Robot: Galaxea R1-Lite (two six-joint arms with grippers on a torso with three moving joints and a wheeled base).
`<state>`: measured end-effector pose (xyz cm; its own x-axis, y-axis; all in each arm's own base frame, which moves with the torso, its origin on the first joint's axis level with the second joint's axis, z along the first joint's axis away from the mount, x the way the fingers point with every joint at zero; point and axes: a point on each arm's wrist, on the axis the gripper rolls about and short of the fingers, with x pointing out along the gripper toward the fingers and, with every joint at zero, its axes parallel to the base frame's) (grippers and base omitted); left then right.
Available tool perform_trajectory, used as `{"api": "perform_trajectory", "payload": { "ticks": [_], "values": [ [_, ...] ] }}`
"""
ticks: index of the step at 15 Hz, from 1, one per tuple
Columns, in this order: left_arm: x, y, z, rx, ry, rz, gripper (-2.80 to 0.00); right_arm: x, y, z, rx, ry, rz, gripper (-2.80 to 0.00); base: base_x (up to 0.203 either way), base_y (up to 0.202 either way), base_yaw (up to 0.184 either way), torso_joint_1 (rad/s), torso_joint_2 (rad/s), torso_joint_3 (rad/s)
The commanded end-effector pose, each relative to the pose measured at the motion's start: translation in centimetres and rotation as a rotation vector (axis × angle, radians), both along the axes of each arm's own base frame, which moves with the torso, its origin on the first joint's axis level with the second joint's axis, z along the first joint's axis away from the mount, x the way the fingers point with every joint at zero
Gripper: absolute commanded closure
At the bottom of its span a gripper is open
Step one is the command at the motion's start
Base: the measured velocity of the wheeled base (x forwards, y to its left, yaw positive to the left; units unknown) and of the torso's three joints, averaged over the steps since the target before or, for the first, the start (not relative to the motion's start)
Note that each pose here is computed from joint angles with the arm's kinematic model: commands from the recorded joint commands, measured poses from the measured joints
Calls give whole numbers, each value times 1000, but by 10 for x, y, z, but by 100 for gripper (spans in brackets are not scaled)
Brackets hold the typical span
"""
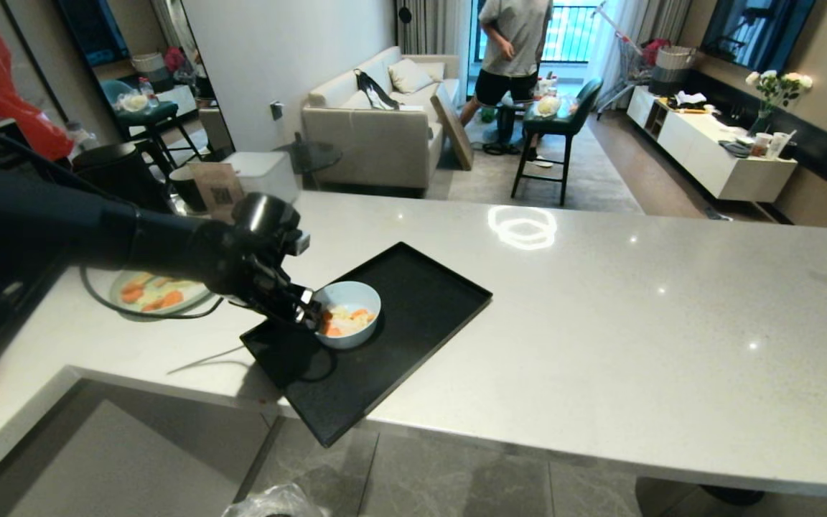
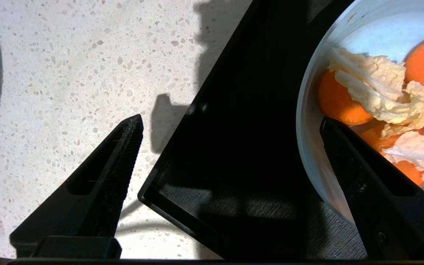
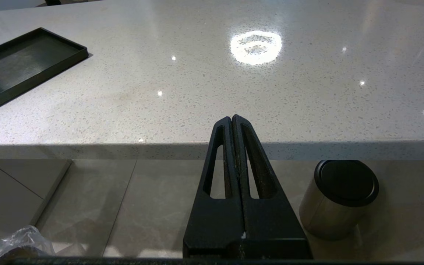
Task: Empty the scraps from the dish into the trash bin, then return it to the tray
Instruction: Pick up the bowl with leftover food
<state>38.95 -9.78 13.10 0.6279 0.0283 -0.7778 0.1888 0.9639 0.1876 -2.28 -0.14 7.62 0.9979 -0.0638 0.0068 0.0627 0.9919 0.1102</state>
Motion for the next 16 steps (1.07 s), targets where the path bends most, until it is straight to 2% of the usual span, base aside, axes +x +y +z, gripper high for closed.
{"api": "perform_trajectory", "payload": {
  "ticks": [1, 11, 12, 16],
  "values": [
    [1, -1, -4, 3, 11, -2, -280, 0, 0, 0, 0, 0, -1, 0, 0, 0, 0, 0, 0, 0],
    [0, -3, -7, 8, 18, -5, -280, 0, 0, 0, 0, 0, -1, 0, 0, 0, 0, 0, 0, 0],
    [-1, -4, -7, 9, 20, -8, 0, 0, 0, 0, 0, -1, -1, 0, 0, 0, 0, 0, 0, 0],
    [-3, -6, -5, 8, 17, -14, 0, 0, 0, 0, 0, -1, -1, 0, 0, 0, 0, 0, 0, 0]
  ]
}}
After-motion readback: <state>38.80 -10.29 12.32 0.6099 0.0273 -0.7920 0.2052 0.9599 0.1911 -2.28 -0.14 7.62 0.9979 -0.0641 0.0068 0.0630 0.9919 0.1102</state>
